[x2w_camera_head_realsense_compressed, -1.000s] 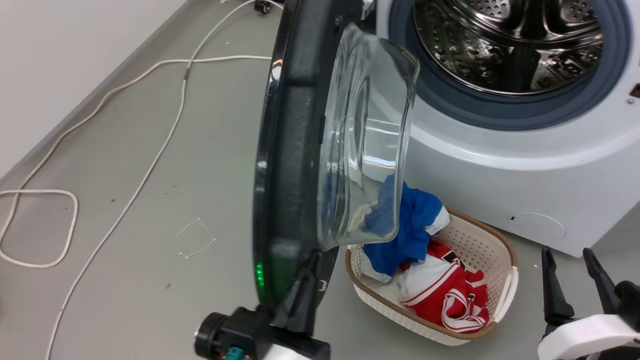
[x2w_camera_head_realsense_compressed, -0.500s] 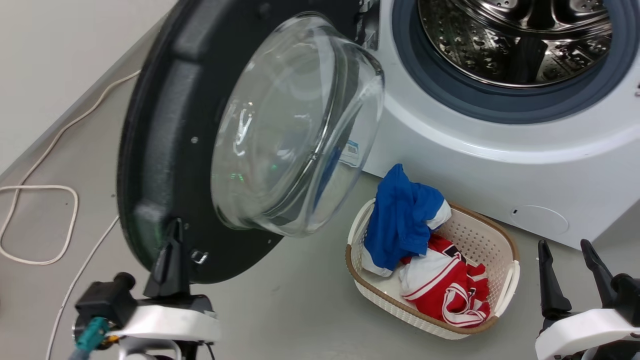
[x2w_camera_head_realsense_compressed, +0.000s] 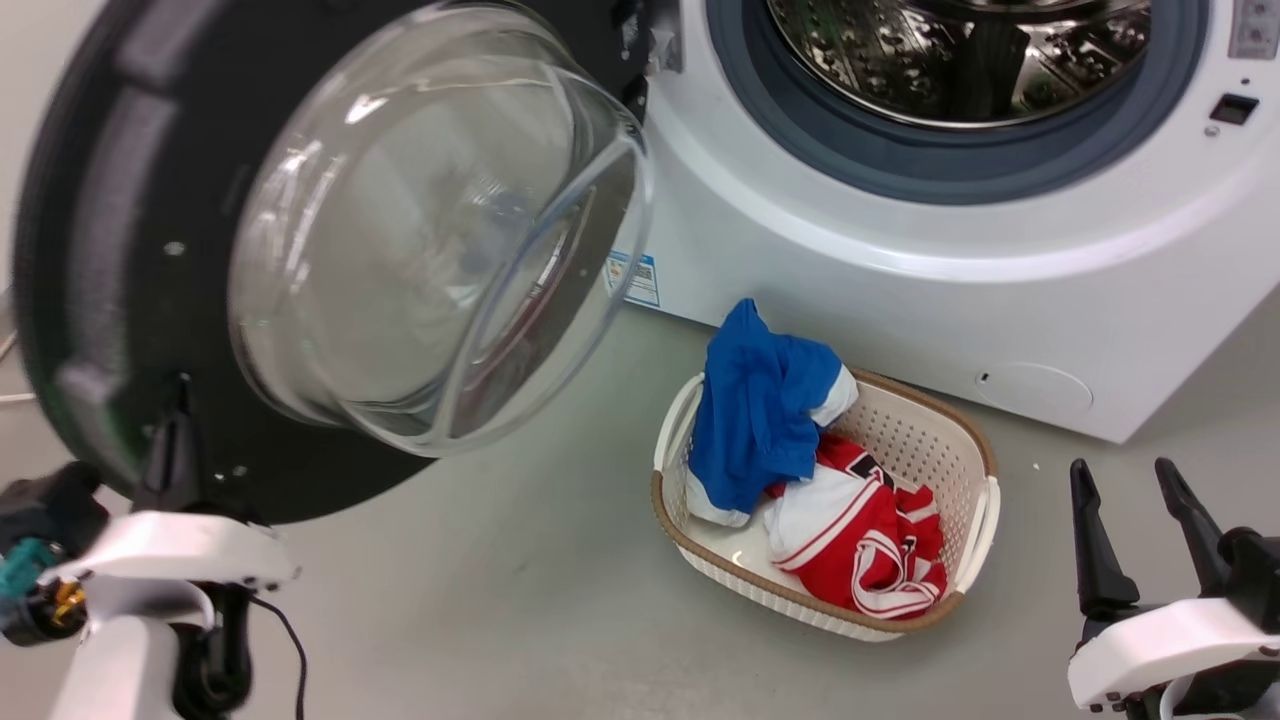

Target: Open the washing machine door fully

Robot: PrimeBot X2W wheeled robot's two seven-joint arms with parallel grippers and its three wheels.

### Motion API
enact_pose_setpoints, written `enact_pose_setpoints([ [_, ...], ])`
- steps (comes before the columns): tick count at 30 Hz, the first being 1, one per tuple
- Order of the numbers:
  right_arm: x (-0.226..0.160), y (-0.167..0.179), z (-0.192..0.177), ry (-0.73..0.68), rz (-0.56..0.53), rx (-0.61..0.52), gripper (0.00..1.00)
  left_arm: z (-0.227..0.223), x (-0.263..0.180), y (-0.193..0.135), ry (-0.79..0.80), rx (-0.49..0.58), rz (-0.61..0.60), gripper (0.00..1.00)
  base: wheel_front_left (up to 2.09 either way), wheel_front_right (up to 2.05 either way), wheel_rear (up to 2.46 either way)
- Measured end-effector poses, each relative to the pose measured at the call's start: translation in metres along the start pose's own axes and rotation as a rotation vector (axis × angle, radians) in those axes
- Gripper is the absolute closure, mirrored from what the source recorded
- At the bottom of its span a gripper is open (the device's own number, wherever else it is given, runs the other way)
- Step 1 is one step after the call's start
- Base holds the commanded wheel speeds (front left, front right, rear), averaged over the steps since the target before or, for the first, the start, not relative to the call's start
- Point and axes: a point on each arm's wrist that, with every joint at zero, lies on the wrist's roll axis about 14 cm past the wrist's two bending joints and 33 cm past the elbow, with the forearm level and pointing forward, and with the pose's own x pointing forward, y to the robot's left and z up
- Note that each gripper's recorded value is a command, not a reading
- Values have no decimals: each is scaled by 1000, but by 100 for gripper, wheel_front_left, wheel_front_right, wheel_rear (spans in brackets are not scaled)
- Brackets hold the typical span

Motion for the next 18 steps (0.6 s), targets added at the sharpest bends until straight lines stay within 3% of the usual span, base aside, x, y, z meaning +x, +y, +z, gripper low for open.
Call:
enact_pose_setpoints([
  [10, 5, -19, -11, 25, -33, -5, 0, 2, 43, 27, 5, 30, 79, 100, 0, 0, 0],
  [18, 3, -23, -11, 24, -45, -4, 0, 7, 51, 35, -12, 42, 104, 100, 0, 0, 0],
])
